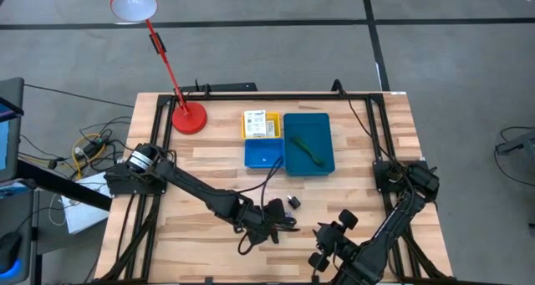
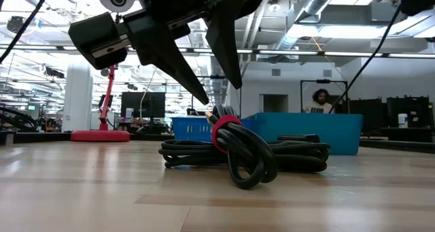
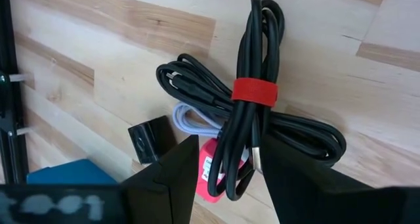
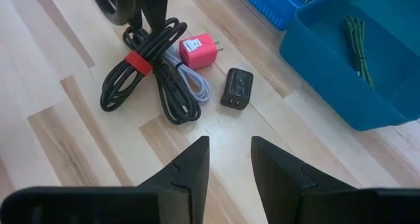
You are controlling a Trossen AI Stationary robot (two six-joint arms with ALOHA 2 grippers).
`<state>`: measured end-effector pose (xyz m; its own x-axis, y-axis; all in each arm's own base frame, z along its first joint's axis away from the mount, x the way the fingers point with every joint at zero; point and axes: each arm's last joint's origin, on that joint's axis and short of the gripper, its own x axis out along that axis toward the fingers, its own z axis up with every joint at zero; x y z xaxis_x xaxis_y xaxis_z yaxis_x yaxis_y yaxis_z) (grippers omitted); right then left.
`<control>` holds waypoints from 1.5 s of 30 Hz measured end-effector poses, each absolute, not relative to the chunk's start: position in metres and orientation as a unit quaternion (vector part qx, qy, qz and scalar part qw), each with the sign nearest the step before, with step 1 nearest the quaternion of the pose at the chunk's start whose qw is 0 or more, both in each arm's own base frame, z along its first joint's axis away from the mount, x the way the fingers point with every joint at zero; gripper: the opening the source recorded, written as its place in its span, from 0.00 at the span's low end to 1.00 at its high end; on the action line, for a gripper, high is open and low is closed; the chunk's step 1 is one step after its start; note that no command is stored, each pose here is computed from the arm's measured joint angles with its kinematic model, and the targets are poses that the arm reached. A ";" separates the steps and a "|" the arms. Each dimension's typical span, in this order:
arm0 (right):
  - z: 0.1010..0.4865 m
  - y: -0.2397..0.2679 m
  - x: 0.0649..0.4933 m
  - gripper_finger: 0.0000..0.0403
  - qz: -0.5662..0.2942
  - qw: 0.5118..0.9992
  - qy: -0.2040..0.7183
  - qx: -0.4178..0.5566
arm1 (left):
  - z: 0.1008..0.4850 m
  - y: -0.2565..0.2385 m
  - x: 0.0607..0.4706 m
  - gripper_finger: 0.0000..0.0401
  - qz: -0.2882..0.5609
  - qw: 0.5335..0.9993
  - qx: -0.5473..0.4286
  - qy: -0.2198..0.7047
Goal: Pick and place items into bin
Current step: Put the bottom black charger cable into the light blue bin
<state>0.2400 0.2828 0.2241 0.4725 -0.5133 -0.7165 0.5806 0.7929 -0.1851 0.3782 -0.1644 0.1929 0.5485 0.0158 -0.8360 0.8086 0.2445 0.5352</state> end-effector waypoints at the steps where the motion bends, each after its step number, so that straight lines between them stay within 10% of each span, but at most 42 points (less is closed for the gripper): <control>1: 0.224 0.283 0.240 0.26 -0.319 0.857 0.402 0.042 | 0.193 -0.164 0.379 0.38 -0.286 0.692 0.543 0.380; 33: 0.224 0.282 0.242 0.26 -0.320 0.857 0.401 0.044 | 0.164 -0.162 0.388 0.37 -0.302 0.680 0.529 0.407; 45: 0.224 0.282 0.242 0.26 -0.321 0.857 0.400 0.044 | 0.164 -0.162 0.387 0.07 -0.282 0.680 0.530 0.421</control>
